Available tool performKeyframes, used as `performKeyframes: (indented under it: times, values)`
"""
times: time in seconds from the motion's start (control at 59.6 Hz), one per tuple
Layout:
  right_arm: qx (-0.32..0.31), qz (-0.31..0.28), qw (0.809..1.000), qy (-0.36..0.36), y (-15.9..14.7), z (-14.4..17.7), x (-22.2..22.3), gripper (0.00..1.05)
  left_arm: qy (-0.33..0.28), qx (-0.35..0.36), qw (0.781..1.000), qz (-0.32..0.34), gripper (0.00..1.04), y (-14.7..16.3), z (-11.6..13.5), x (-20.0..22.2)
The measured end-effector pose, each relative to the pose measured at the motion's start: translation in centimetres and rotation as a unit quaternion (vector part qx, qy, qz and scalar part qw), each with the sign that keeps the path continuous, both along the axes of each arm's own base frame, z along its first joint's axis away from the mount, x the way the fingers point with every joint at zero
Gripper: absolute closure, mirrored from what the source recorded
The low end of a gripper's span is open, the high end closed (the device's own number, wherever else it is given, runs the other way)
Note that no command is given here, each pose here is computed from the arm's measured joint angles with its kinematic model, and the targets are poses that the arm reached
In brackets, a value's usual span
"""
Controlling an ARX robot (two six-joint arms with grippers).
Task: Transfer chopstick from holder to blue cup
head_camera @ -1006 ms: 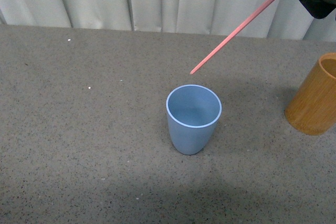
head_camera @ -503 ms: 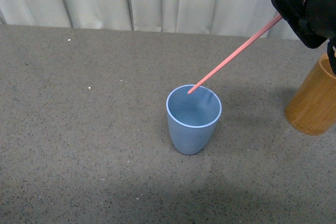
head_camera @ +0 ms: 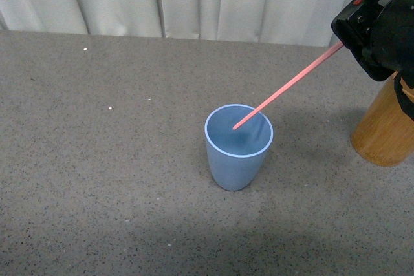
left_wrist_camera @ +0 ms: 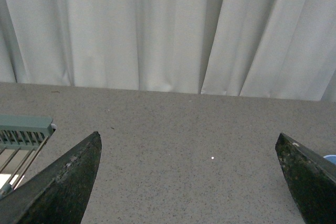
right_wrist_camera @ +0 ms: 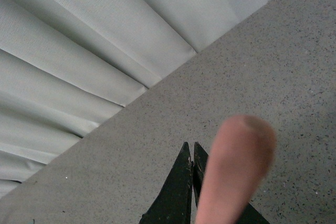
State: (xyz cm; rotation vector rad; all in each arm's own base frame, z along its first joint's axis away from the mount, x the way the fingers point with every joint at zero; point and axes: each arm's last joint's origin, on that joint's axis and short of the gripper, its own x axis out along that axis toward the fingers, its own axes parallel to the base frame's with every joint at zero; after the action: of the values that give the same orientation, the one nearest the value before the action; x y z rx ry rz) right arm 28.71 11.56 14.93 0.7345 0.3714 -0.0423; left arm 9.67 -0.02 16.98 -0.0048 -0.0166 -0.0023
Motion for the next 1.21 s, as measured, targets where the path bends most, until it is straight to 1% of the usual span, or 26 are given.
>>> performKeyframes:
  times: [0.184, 0.218, 0.252, 0.285, 0.386, 0.419, 0.436, 0.537, 0.553, 0.57, 0.604, 0.654, 0.671, 0.688, 0.704, 0.721, 0.755, 0.805, 0.838, 0.872, 0.889, 0.956, 1.056, 1.207]
  values:
    - [-0.007, 0.005, 1.000, 0.008, 0.1, -0.2, 0.0, 1.04, 0.000, 0.000, 1.000, 0.000, 0.07, 0.0, 0.0, 0.0]
    - [-0.011, 0.008, 1.000, 0.007, 0.2, -0.2, 0.0, 1.01, 0.000, 0.000, 1.000, 0.000, 0.07, 0.0, 0.0, 0.0]
    - [-0.011, 0.013, 1.000, 0.004, 0.3, -0.2, -0.1, 0.96, 0.000, 0.000, 1.000, 0.000, 0.07, 0.0, 0.0, 0.0]
    - [-0.014, 0.021, 1.000, -0.001, 0.5, 0.0, 0.0, 0.89, 0.000, 0.000, 1.000, 0.000, 0.07, 0.0, 0.0, 0.0]
    - [-0.031, 0.019, 0.999, 0.001, 0.6, 0.1, 0.0, 0.73, 0.000, 0.000, 1.000, 0.000, 0.07, 0.0, 0.0, 0.0]
    - [-0.039, 0.011, 0.999, 0.005, 0.6, 0.0, 0.0, 0.66, 0.000, 0.000, 1.000, 0.000, 0.07, 0.0, 0.0, 0.0]
    - [-0.043, 0.007, 0.999, 0.006, 0.5, 0.0, 0.0, 0.64, 0.000, 0.000, 1.000, 0.000, 0.07, 0.0, 0.0, 0.0]
    - [-0.074, -0.034, 0.997, -0.004, -0.1, 1.0, -0.3, 0.38, 0.000, 0.000, 1.000, 0.000, 0.07, 0.0, 0.0, 0.0]
    - [-0.084, -0.031, 0.996, -0.013, -0.3, 1.1, -0.3, 0.37, 0.000, 0.000, 1.000, 0.000, 0.07, 0.0, 0.0, 0.0]
    - [-0.102, -0.019, 0.993, -0.050, -0.7, 1.2, -0.5, 0.42, 0.000, 0.000, 1.000, 0.000, 0.07, 0.0, 0.0, 0.0]
    - [-0.138, -0.004, 0.986, -0.097, -1.4, 1.1, -1.3, 0.49, 0.000, 0.000, 1.000, 0.000, 0.07, 0.0, 0.0, 0.0]
    - [-0.189, 0.009, 0.972, -0.137, -2.7, 0.8, -2.9, 0.58, 0.000, 0.000, 1.000, 0.000, 0.07, 0.0, 0.0, 0.0]
    - [-0.221, 0.013, 0.964, -0.148, -3.4, 0.8, -3.7, 0.61, 0.000, 0.000, 1.000, 0.000, 0.07, 0.0, 0.0, 0.0]
    - [-0.226, 0.011, 0.962, -0.153, -3.7, 0.8, -4.0, 0.63, 0.000, 0.000, 1.000, 0.000, 0.07, 0.0, 0.0, 0.0]
    - [-0.253, 0.017, 0.954, -0.159, -4.3, 0.8, -4.8, 0.67, 0.000, 0.000, 1.000, 0.000, 0.07, 0.0, 0.0, 0.0]
    - [-0.262, 0.018, 0.951, -0.161, -4.6, 0.9, -5.2, 0.68, 0.000, 0.000, 1.000, 0.000, 0.07, 0.0, 0.0, 0.0]
    - [-0.293, 0.022, 0.941, -0.165, -5.7, 1.0, -6.7, 0.75, 0.000, 0.000, 1.000, 0.000, 0.07, 0.0, 0.0, 0.0]
    - [-0.312, 0.027, 0.936, -0.162, -6.9, 1.0, -8.3, 0.83, 0.000, 0.000, 1.000, 0.000, 0.07, 0.0, 0.0, 0.0]
    - [-0.332, 0.036, 0.931, -0.150, -8.2, 0.6, -10.4, 0.92, 0.000, 0.000, 1.000, 0.000, 0.07, 0.0, 0.0, 0.0]
    - [-0.341, 0.043, 0.929, -0.135, -9.1, 0.2, -12.0, 0.99, 0.000, 0.000, 1.000, 0.000, 0.07, 0.0, 0.0, 0.0]
    - [-0.345, 0.049, 0.929, -0.125, -9.7, -0.2, -13.2, 1.04, 0.000, 0.000, 1.000, 0.000, 0.07, 0.0, 0.0, 0.0]
    - [-0.345, 0.060, 0.929, -0.116, -10.8, 0.0, -15.0, 1.04, 0.000, 0.000, 1.000, 0.000, 0.07, 0.0, 0.0, 0.0]
    - [-0.350, 0.031, 0.925, -0.143, -11.5, 1.0, -17.7, 1.04, 0.000, 0.000, 1.000, 0.000, 0.07, 0.0, 0.0, 0.0]
    - [-0.353, 0.023, 0.918, -0.180, -11.5, 1.5, -18.9, 1.04, 0.000, 0.000, 1.000, 0.000, 0.07, 0.0, 0.0, 0.0]
